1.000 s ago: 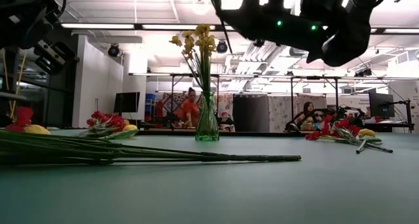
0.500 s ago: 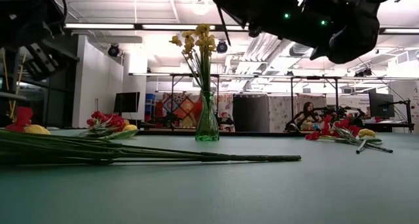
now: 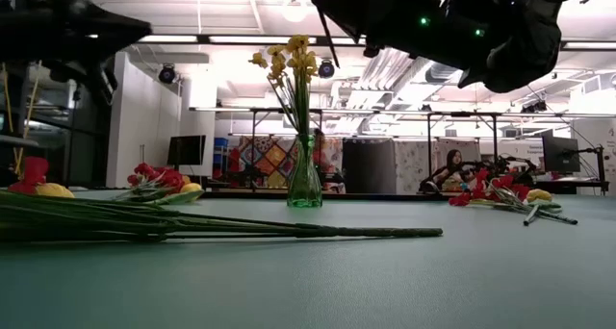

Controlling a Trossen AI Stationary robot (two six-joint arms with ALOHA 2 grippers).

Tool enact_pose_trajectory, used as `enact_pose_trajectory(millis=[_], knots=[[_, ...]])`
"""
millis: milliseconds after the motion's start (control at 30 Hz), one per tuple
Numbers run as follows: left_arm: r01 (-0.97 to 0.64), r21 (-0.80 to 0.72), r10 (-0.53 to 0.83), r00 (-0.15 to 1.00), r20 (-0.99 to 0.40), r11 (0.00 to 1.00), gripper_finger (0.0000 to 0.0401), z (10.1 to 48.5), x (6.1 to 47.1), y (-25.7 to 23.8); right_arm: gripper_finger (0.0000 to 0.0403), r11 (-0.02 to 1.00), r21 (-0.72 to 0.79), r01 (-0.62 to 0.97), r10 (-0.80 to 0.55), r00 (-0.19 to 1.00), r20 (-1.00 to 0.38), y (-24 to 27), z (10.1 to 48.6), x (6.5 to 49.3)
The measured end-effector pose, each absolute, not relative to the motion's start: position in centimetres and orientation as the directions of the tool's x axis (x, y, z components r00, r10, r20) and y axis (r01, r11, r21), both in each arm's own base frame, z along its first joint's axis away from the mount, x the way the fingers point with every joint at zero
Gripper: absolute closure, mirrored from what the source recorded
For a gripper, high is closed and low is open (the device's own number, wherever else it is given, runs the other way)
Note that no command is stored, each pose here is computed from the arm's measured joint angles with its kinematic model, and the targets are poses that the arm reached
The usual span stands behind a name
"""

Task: Sort flowers into vase by color
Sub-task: Put the bottom yellow flower into the green vase

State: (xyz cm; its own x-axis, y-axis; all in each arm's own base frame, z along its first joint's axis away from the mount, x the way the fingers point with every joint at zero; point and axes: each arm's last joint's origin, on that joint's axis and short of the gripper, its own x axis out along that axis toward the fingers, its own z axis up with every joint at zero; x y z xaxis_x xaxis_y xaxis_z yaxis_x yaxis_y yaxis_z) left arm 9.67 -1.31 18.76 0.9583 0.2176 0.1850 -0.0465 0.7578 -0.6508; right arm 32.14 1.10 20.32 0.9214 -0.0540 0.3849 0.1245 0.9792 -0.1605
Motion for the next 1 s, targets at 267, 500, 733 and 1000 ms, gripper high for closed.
enact_pose_trajectory(millis=[267, 500, 733, 1000], knots=[[-0.258, -0.574, 0.454, 0.862, 0.227, 0.777, 0.0389, 19.5, 9.2, -0.6, 0.0403, 0.979, -0.165, 0.119, -0.052, 0.931, 0.36, 1.2, 20.1, 32.2], [-0.302, -0.616, 0.536, 0.811, 0.234, 0.727, 0.0389, 19.8, 9.0, -0.3, 0.0403, 0.976, -0.193, 0.105, -0.035, 0.942, 0.334, 1.7, 19.8, 32.3], [-0.119, -0.428, 0.248, 0.934, 0.259, 0.896, 0.0389, 19.6, 10.0, -1.3, 0.0403, 0.98, -0.17, 0.104, -0.037, 0.933, 0.359, 1.7, 20.4, 32.6], [-0.095, -0.239, 0.143, 0.972, 0.189, 0.966, 0.0389, 18.8, 12.7, -2.1, 0.0403, 0.984, -0.161, 0.072, -0.04, 0.981, 0.188, 1.7, 22.5, 36.8]])
